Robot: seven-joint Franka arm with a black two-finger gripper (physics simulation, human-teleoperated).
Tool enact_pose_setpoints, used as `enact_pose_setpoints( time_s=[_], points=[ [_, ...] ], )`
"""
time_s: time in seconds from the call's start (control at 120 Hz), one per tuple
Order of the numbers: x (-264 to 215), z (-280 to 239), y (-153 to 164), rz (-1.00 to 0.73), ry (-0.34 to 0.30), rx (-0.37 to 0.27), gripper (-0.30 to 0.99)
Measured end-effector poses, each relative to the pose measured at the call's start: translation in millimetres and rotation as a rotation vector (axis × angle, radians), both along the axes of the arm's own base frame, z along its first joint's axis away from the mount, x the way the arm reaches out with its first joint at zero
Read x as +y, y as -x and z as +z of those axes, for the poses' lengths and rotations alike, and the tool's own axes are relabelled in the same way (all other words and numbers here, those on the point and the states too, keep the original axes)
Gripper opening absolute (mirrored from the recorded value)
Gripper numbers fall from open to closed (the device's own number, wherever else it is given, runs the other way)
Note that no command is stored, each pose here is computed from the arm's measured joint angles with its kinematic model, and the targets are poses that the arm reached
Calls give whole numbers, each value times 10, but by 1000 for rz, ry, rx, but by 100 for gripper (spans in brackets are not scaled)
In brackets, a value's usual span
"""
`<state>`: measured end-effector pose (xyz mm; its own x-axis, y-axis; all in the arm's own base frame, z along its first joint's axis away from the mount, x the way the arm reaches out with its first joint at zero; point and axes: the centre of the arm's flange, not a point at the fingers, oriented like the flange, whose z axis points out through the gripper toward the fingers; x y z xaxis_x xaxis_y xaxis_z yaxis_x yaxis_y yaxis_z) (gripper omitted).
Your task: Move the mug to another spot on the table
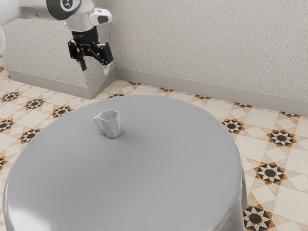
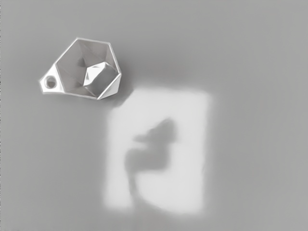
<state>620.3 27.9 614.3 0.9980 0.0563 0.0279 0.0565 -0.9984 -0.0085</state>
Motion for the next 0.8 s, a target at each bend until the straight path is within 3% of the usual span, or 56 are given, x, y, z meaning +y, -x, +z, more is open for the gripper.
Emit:
enact_pose_setpoints(
  time_s=[0.2,0.367,0.525,0.8],
  points=[
    [113,76,68,25,-4,-2,69],
    [292,473,551,125,-11,-20,69],
    [564,276,946,372,1,1,69],
    [1507,-462,1367,995,52,42,69]
  ],
)
